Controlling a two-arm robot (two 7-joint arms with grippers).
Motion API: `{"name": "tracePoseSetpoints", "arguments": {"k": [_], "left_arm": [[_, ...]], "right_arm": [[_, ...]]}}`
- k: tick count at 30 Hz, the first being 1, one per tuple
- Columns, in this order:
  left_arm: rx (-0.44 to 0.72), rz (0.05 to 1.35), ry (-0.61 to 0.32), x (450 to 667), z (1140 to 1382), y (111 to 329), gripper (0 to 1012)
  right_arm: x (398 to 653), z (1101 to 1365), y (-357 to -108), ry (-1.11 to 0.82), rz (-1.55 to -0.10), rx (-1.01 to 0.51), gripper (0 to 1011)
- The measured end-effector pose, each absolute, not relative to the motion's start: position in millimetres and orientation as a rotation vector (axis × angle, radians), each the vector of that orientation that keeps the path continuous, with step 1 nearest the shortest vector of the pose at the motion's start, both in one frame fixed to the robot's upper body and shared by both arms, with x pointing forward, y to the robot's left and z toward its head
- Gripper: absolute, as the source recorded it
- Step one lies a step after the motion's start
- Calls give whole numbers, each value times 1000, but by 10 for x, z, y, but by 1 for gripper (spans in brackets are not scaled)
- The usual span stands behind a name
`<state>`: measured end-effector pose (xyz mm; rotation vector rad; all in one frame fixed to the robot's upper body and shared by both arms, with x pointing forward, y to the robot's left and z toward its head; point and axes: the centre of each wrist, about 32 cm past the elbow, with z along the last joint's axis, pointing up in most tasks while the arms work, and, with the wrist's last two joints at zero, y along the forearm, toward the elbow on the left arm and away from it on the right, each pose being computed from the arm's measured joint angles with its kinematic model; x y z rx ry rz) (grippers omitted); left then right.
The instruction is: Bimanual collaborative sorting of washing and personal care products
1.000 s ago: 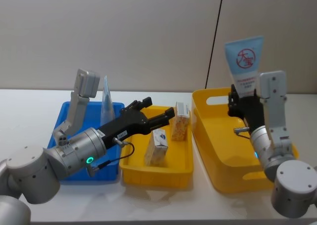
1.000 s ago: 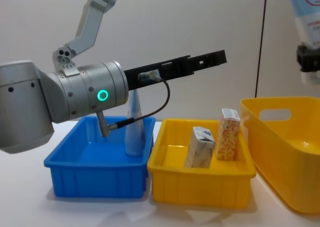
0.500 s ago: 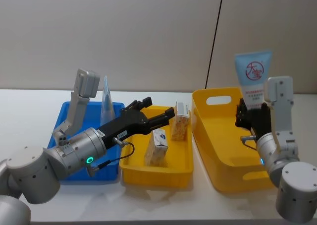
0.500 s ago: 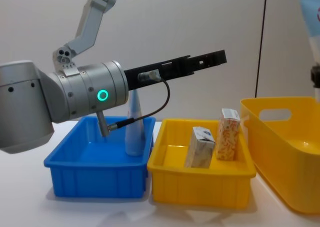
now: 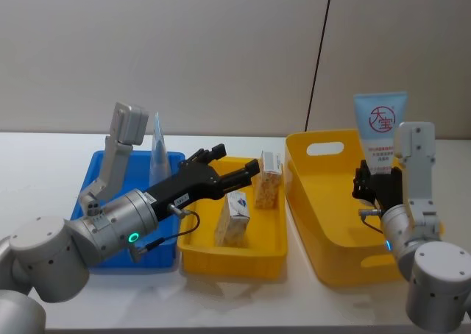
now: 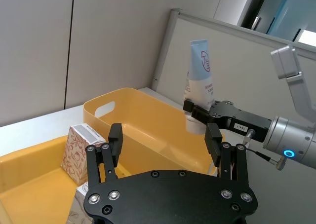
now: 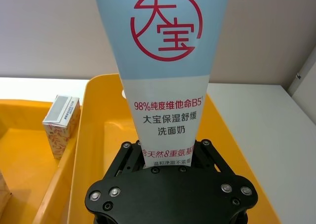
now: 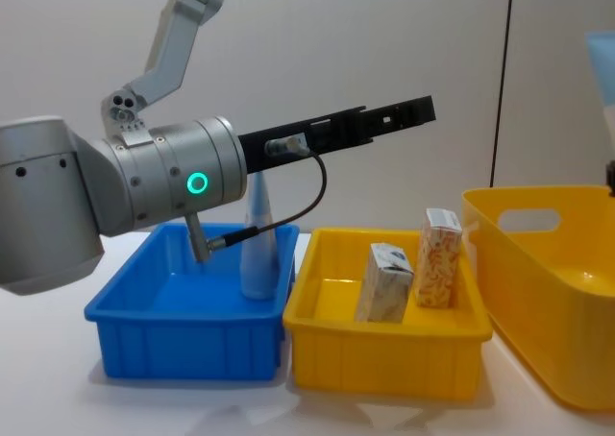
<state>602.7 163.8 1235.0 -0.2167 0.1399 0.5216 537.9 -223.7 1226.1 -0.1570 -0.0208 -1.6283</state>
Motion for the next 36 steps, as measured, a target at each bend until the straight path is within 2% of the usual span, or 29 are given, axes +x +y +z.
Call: {"name": "tracePoseSetpoints", "arguments": {"k": [12,15,16,18,19,22,26,36], "left_arm": [[-217,521,140,6028,12350,1638,1001],[-217,521,140,6027,12350,1638,1001],[-217,521,140,6028,12350,1638,1001],[-217,521,140,6027,12350,1638,1001],[-217,521,140,6027,12350,1638,1001],[-217,521,140,6027,12350,1638,1001],[-217,521,140,6027,12350,1638,1001],[-217,521,140,6027,12350,1638,1001]], "right_arm": [[5446,12227,-2217,-10,-1644,-168,269],[5454,12221,-2214,-8,-1645,-169,339],[5458,12220,-2213,-8,-1646,-169,408],[5460,12217,-2212,-7,-1647,-169,453],[5462,12215,-2211,-7,-1647,-170,515],[5467,12214,-2209,-7,-1648,-170,574],[5471,12211,-2208,-6,-1649,-171,747],[5477,12209,-2208,-6,-1651,-171,1000]]}}
